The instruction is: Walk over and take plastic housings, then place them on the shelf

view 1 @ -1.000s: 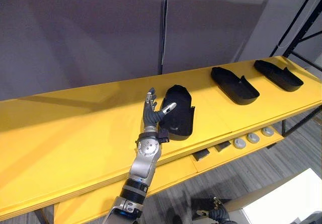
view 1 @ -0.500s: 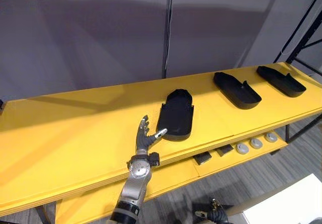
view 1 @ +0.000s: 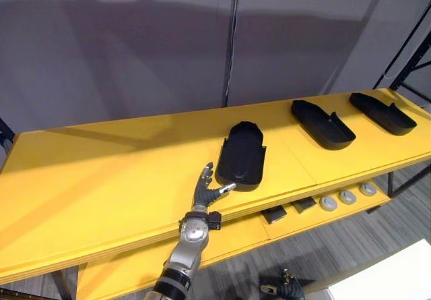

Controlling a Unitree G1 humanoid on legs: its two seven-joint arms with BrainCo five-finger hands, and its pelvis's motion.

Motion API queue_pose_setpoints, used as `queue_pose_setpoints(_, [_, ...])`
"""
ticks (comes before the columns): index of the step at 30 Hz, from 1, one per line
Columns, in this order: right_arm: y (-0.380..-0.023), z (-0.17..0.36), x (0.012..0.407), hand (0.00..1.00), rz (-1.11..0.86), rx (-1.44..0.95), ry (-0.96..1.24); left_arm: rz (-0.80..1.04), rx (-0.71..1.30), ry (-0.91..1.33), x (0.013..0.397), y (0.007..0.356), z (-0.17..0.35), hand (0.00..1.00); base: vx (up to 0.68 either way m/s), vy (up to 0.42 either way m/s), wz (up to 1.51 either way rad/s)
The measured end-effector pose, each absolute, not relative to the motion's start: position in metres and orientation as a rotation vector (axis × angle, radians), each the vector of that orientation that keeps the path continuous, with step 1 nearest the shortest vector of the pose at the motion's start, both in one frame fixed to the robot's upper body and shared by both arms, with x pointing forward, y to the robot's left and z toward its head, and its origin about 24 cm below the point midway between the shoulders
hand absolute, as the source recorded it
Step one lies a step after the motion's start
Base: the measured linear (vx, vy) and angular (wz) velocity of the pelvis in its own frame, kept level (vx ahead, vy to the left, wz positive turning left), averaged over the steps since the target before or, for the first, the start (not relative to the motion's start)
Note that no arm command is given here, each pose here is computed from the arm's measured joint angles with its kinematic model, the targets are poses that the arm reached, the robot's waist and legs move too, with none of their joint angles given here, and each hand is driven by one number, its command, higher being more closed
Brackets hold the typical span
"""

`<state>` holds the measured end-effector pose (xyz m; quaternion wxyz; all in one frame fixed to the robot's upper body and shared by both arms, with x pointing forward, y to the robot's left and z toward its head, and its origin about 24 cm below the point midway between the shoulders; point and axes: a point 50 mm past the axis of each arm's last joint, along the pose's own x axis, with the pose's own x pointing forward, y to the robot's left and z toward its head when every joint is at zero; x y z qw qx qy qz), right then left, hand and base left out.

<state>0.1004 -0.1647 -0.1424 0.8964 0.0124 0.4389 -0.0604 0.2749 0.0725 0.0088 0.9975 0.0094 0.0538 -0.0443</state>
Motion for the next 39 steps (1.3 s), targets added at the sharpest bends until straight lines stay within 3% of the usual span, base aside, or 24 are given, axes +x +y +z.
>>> queue_pose_setpoints(20, [-0.169, -0.142, 0.112, 0.00, -0.114, 0.006, 0.898, -0.187, 0.087, 0.083, 0.304, 0.048, 0.028, 0.00, 0.00, 0.000, 0.00])
queue_pose_setpoints(39, [-0.169, -0.141, 0.116, 0.00, -0.106, 0.006, 0.887, -0.161, 0.078, 0.083, 0.315, 0.053, 0.035, 0.00, -0.01, -0.010, -0.02])
